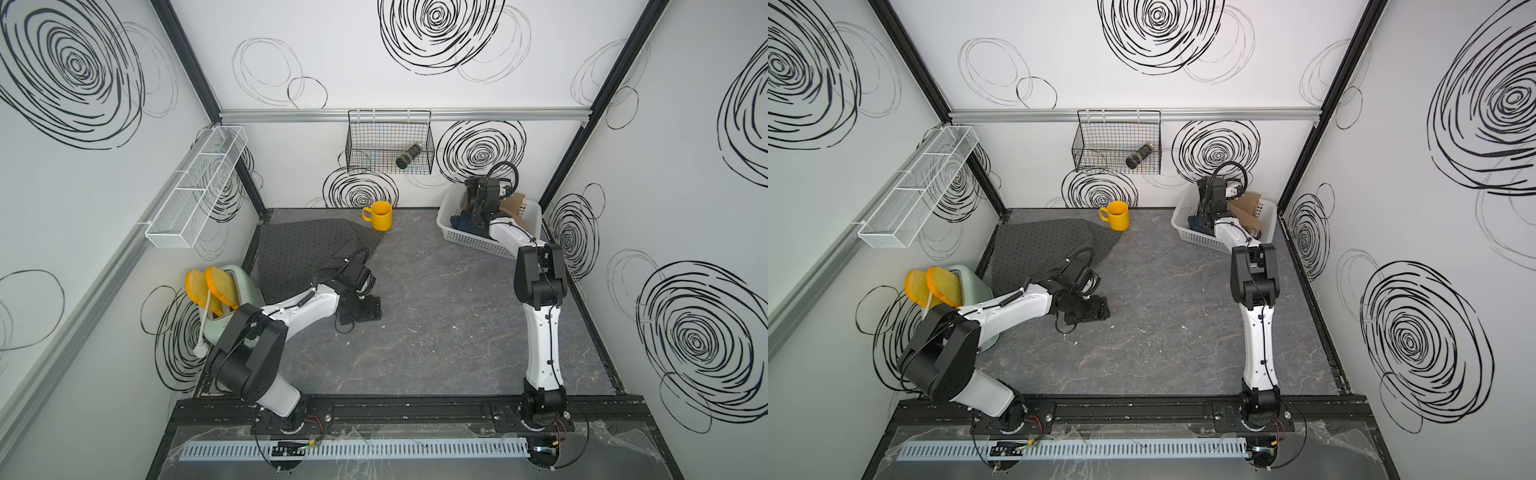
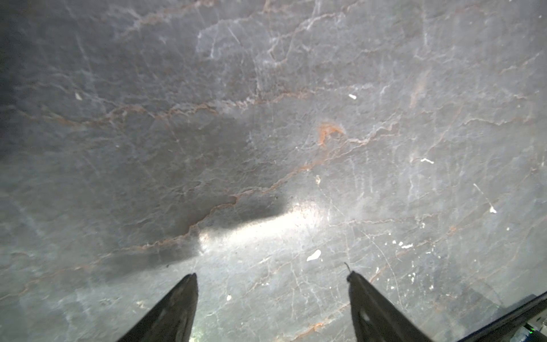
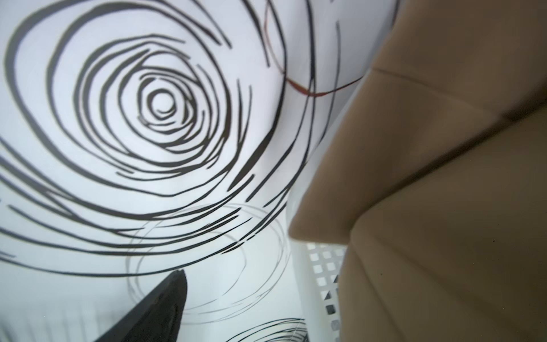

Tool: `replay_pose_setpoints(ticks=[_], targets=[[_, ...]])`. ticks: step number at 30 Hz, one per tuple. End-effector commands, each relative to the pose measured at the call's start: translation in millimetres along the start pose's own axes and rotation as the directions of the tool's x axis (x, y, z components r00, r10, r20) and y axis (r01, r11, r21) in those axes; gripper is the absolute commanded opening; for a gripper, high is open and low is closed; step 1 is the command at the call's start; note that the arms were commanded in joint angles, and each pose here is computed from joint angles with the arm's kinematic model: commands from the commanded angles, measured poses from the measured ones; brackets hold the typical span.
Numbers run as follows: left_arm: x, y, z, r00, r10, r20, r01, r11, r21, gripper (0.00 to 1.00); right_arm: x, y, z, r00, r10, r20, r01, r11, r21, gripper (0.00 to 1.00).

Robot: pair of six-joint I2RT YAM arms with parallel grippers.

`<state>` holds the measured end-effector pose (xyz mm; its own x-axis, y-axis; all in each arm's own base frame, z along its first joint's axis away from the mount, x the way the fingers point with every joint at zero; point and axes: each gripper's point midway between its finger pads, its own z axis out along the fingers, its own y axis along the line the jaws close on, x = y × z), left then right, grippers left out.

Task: Roll up the skirts
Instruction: Place the skirt in the basket.

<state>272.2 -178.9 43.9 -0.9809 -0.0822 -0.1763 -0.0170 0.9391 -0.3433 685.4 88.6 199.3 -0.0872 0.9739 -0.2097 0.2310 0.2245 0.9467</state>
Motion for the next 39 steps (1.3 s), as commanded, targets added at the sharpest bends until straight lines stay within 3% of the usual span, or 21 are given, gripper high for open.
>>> replay_pose_setpoints(ticks=[1, 7, 13, 18, 21, 25, 29, 35, 39], targets=[[-5.5, -3.0, -12.6, 0.999, 0.027, 0.037, -0.027, 1.0, -0.007, 0.83, 32.3, -10.8, 3.7, 0.99, -0.013, -0.139, 0.013, 1.0, 0.001, 1.0], [-6.0, -3.0, -16.8, 0.998, 0.029, 0.049, -0.029, 1.0, -0.006, 0.83, 41.4, -19.9, -1.9, 0.978, -0.011, -0.208, 0.018, 0.999, 0.032, 0.98], [-7.0, -5.6, -19.7, 0.998, 0.032, 0.057, -0.032, 0.999, 0.005, 0.84, 43.6, -3.0, -14.1, 0.964, -0.136, -0.23, 0.151, 0.987, 0.049, 0.98], [-6.7, -7.0, -21.9, 0.998, 0.033, 0.061, -0.034, 0.999, 0.013, 0.84, 61.1, -18.5, -6.0, 0.902, -0.214, -0.375, 0.283, 0.949, 0.138, 0.98], [-6.8, -7.6, -22.4, 0.998, 0.033, 0.062, -0.034, 0.999, 0.017, 0.84, 75.2, -6.8, -9.6, 0.862, -0.276, -0.426, 0.335, 0.94, 0.068, 0.98], [-6.2, -7.9, -22.9, 0.997, 0.036, 0.062, -0.037, 0.999, 0.019, 0.84, 82.1, 31.1, -28.2, 0.817, -0.403, -0.413, 0.427, 0.903, -0.037, 0.98], [-6.2, -8.9, -23.7, 0.997, 0.036, 0.063, -0.038, 0.999, 0.023, 0.85, 84.2, 33.4, -41.3, 0.802, -0.391, -0.451, 0.411, 0.91, -0.057, 0.98], [-7.7, -8.3, -26.5, 0.997, 0.036, 0.075, -0.038, 0.999, 0.022, 0.85, 118.8, 63.7, -76.1, 0.695, -0.469, -0.545, 0.421, 0.88, -0.219, 0.98], [-8.2, -7.9, -27.8, 0.996, 0.035, 0.078, -0.037, 0.999, 0.021, 0.85, 110.3, 75.6, -99.3, 0.68, -0.501, -0.536, 0.44, 0.863, -0.249, 0.96]])
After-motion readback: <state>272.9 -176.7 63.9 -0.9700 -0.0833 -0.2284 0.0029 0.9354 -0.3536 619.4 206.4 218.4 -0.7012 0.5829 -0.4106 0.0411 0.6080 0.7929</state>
